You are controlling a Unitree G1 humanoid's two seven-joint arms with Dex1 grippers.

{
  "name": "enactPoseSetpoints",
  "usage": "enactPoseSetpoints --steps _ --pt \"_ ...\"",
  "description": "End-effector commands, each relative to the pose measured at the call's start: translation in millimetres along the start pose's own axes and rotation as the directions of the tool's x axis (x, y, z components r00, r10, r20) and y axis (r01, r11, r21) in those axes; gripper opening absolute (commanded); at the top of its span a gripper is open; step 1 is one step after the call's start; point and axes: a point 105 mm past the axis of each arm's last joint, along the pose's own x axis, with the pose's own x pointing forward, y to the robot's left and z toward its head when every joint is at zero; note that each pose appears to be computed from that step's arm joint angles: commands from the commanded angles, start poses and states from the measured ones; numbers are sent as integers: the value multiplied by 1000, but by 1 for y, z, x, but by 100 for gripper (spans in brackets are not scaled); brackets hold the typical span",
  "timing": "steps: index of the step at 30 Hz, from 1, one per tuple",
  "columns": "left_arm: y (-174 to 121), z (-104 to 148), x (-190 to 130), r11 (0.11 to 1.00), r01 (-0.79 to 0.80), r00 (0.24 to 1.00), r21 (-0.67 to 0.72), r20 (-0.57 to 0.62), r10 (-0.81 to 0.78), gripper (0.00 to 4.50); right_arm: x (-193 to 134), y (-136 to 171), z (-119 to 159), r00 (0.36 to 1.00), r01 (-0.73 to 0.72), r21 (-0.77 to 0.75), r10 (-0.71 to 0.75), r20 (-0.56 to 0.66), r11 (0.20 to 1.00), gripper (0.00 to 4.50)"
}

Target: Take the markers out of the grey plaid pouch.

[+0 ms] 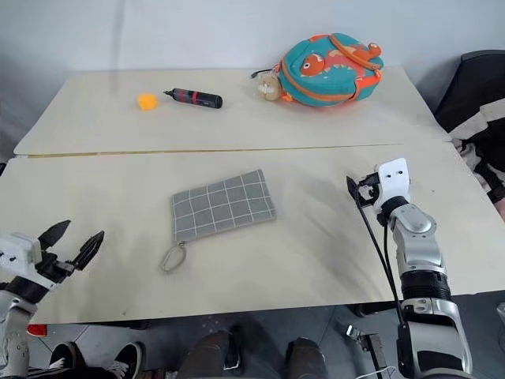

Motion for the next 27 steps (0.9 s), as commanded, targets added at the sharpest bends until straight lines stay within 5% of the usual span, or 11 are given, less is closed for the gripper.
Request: enactPoseSetpoints --steps 1,10,15,19,27 --pt "2 11 0 999 -7 999 46 31 5 410 2 -4 14 999 9 -25 -8 47 1000 450" --pt "-4 17 6 993 56 997 108 37 -61 410 1 16 24 993 -88 -43 91 70 995 450" --pt "-13 23 20 971 112 991 213 43 -124 410 -5 85 66 901 -394 -44 395 179 918 450" --pt "-21 23 34 947 149 985 285 42 -168 413 -7 129 87 847 -486 -30 479 231 874 361" --pt "-47 26 60 793 295 936 533 5 -352 413 4 193 64 843 -498 -162 519 142 852 79"
